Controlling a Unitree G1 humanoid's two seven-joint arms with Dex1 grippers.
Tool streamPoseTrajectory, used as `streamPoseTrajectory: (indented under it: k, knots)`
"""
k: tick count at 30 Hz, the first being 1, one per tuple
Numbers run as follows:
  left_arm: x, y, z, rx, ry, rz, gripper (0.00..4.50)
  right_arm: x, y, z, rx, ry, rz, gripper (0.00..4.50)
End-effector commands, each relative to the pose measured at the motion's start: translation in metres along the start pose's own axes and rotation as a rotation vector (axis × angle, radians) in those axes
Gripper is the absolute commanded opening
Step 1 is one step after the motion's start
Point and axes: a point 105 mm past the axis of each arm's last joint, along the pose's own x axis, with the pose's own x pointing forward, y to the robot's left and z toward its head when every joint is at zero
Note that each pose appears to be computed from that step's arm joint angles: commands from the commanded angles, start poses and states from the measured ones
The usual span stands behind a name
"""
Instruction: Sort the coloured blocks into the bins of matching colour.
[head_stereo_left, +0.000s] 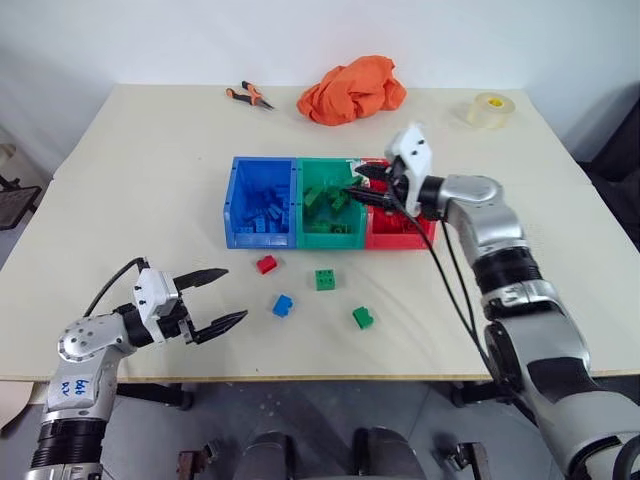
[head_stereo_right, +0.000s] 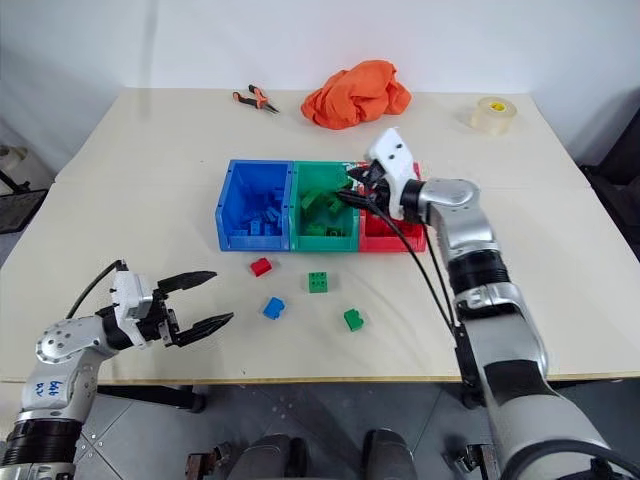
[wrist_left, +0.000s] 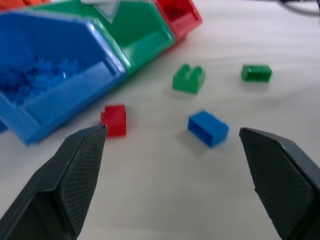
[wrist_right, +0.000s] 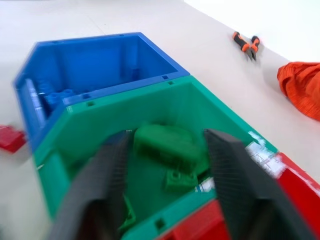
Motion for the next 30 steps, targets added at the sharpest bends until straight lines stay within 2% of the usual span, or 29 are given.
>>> streamPoseTrajectory:
  k: [1,3,6,10,14,18,22,26,30]
  knots:
    - [0.006,-0.002,0.01,0.037,-0.034,-0.001,4.5,0.005,-0.003,0.014,-0.04,-0.054,-0.015,3.75]
    - [0.006,-0.003,0.01,0.036,-0.034,-0.001,4.5,0.007,-0.002,0.014,-0.046,-0.06,-0.009,4.46]
    - [0.006,-0.004,0.009,0.032,-0.036,-0.001,4.5,-0.003,0.0,0.016,-0.074,-0.087,0.032,4.46]
    - [0.004,-0.003,0.01,0.031,-0.034,-0.007,4.5,-0.031,0.016,0.009,-0.089,-0.096,0.165,4.46]
    - [0.001,0.0,0.007,0.024,-0.021,-0.013,4.5,-0.073,0.036,-0.014,-0.097,-0.025,0.27,4.46]
    - [-0.006,0.006,0.002,0.02,0.001,-0.011,4.5,-0.131,0.065,-0.038,-0.023,0.098,0.362,4.46]
    - [-0.012,0.009,-0.001,0.007,0.006,-0.022,4.5,-0.185,0.079,-0.071,0.026,0.297,0.326,4.46]
    - [-0.015,0.011,-0.001,0.009,0.014,-0.036,4.5,-0.196,0.085,-0.076,0.033,0.346,0.311,4.46]
    - [-0.011,0.014,0.001,0.02,0.016,-0.038,4.5,-0.173,0.091,-0.076,0.011,0.317,0.32,4.46]
